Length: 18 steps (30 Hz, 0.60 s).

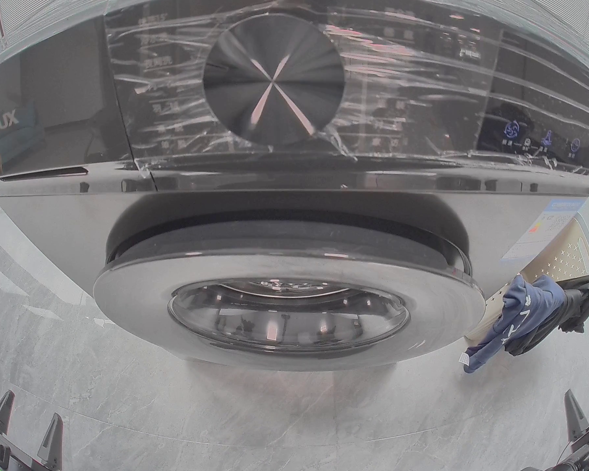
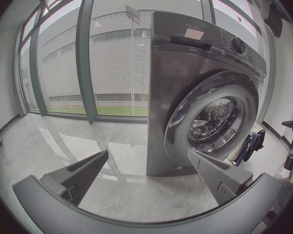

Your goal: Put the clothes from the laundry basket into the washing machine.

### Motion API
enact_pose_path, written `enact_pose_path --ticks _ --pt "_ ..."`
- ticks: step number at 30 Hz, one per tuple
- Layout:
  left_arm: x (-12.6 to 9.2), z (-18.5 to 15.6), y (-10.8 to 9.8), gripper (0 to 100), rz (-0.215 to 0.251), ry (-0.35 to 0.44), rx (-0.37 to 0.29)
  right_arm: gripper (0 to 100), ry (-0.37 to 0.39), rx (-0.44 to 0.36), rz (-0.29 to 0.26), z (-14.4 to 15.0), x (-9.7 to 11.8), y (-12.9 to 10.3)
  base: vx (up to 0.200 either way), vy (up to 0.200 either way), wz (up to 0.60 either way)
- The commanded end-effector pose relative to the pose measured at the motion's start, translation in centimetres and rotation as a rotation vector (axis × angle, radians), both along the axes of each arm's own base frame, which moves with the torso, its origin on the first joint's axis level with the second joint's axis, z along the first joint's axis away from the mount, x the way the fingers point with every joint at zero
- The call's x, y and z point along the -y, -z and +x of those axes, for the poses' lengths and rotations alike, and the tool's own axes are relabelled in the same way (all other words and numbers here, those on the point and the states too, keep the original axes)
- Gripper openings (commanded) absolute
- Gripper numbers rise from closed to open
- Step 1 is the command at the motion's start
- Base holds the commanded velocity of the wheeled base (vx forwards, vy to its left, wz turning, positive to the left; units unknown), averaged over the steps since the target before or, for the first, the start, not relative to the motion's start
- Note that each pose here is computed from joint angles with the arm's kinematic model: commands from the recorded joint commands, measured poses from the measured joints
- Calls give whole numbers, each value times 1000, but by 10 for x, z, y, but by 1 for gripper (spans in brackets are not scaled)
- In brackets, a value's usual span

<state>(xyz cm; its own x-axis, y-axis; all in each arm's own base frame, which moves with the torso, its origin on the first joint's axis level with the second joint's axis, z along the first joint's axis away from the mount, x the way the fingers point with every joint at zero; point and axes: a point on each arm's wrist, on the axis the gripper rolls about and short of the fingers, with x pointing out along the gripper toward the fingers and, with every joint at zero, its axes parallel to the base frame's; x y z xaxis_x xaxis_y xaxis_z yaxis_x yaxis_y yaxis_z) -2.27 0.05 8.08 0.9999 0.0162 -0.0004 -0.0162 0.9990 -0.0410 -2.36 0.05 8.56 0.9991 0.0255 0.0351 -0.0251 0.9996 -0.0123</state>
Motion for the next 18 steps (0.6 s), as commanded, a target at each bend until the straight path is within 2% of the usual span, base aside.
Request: enact_pose_path --ticks 1,2,3,4,7,10,12,15,18 --pt "0 0 5 100 1 1 -4 100 -10 58 9 -3 0 -38 0 0 0" --pt "0 0 5 100 1 1 -3 100 -19 -12 8 3 0 -39 0 0 0" --pt "0 0 5 100 1 -1 -3 100 -27 -48 8 6 0 -37 0 0 0" --pt "0 0 5 100 0 -1 -4 100 -54 -126 10 13 -1 -31 0 0 0" --pt "0 0 5 100 0 -1 -3 100 -180 -317 24 29 -3 -12 0 0 0" --pt "0 0 5 100 0 -1 -3 100 -276 -430 42 44 -6 -14 0 0 0" --pt "0 0 5 100 0 -1 -3 100 -298 -450 51 58 -8 -22 0 0 0" --pt "0 0 5 100 0 -1 -3 100 -304 -423 64 86 -10 -34 0 0 0" --pt "0 0 5 100 0 -1 -3 100 -350 -395 82 110 -16 -42 0 0 0"
